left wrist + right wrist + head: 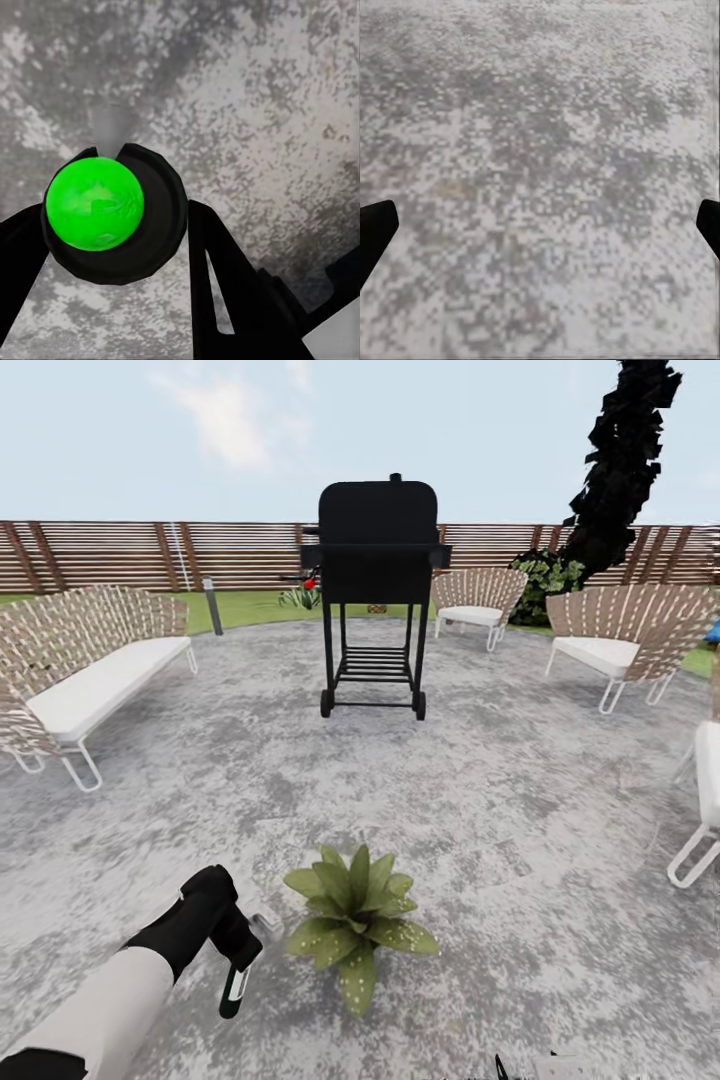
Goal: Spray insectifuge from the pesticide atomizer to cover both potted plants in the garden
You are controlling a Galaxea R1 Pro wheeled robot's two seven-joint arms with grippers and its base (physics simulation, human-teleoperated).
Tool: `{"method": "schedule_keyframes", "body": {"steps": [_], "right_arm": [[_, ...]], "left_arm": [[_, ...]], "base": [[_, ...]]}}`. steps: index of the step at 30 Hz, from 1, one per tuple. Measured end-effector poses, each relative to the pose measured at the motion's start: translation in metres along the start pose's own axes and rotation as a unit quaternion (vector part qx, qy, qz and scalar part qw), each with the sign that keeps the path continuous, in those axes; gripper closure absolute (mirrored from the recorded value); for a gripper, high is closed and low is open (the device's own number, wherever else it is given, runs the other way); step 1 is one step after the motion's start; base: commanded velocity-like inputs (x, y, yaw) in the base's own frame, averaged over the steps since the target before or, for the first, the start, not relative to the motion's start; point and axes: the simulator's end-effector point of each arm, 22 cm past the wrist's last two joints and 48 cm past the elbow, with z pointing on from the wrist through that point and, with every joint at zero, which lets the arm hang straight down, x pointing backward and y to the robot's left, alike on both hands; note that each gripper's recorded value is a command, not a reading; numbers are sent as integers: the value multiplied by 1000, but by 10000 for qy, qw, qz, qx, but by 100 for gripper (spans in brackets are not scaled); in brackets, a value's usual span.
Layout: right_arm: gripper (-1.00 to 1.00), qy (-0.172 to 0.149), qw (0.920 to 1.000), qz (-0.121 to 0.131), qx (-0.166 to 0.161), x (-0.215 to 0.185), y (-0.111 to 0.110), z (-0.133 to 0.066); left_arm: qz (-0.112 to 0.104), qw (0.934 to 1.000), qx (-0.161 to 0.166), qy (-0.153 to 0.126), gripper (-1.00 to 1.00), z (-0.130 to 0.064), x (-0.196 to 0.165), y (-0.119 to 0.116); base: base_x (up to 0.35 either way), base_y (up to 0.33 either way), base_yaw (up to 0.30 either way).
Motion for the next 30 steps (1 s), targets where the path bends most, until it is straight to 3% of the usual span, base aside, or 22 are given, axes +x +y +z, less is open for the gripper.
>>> {"method": "schedule_keyframes", "body": {"steps": [9, 15, 20, 24, 30], "right_arm": [[-100, -1, 10000, -1, 0, 0, 0, 0], [-100, 1, 10000, -10, -16, 0, 1, 0], [-100, 1, 10000, -12, -18, 0, 1, 0], [-100, -3, 10000, -9, -14, 0, 1, 0], [-100, -8, 10000, -6, -10, -1, 0, 0]], "left_arm": [[-37, 9999, -30, 115, 100, 4, 13, 7], [-158, 9996, -113, 201, 100, 3, 29, 24], [-151, 9996, -111, 214, 100, 3, 30, 22], [-158, 9990, -109, 410, 100, 23, 52, 12], [-188, 9991, -233, 299, 100, 21, 44, 15]], "base": [[3, 7, -269], [-83, 16, -25], [-91, 171, 0], [-5, 39, 0], [0, 1, 0]]}}
